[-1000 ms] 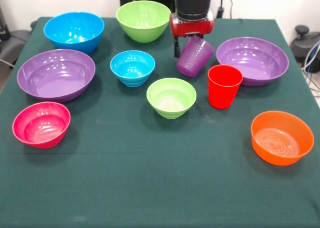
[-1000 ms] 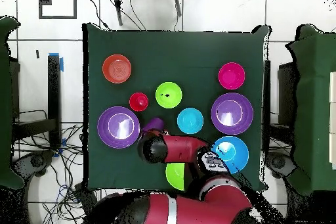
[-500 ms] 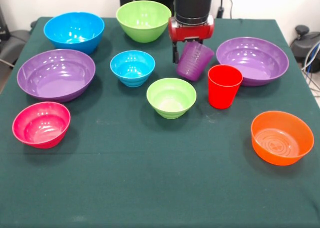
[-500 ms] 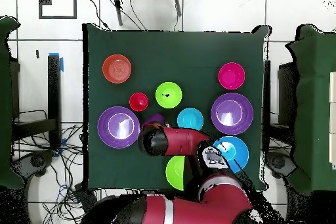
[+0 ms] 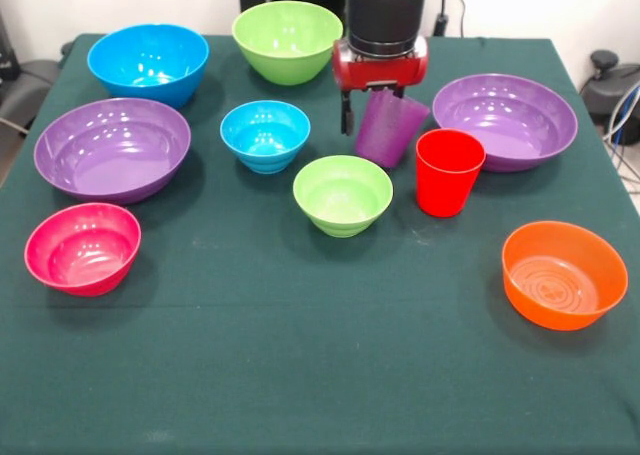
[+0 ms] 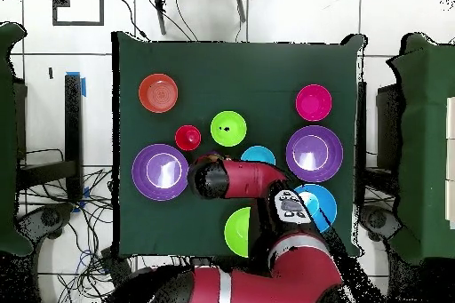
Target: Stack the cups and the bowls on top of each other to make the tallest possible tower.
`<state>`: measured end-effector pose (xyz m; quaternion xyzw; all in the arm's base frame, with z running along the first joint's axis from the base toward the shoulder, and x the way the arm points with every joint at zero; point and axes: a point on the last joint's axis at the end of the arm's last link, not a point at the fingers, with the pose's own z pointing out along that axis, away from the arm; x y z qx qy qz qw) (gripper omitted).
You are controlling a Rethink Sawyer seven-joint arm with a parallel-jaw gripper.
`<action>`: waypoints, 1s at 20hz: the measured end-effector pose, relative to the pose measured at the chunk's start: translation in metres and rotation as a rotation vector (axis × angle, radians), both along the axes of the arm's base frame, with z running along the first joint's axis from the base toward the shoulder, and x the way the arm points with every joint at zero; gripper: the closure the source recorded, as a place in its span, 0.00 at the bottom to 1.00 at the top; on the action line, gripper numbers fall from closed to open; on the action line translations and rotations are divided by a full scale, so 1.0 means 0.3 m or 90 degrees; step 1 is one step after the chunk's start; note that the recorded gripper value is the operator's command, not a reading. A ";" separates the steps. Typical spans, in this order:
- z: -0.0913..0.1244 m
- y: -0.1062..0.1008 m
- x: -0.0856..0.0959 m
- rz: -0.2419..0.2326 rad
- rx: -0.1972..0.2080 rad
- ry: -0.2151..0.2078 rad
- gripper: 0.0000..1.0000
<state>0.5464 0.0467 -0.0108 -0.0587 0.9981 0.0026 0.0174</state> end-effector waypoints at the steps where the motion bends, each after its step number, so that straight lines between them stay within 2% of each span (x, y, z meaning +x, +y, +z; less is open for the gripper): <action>1: 0.003 -0.004 0.009 -0.001 -0.001 -0.001 0.00; 8: 0.021 -0.045 0.070 -0.009 -0.006 0.011 0.00; 15: 0.033 -0.061 0.109 -0.012 -0.010 0.012 0.00; 16: 0.036 -0.065 0.116 -0.012 -0.010 0.016 1.00; 20: 0.040 -0.065 0.112 -0.012 -0.010 0.027 1.00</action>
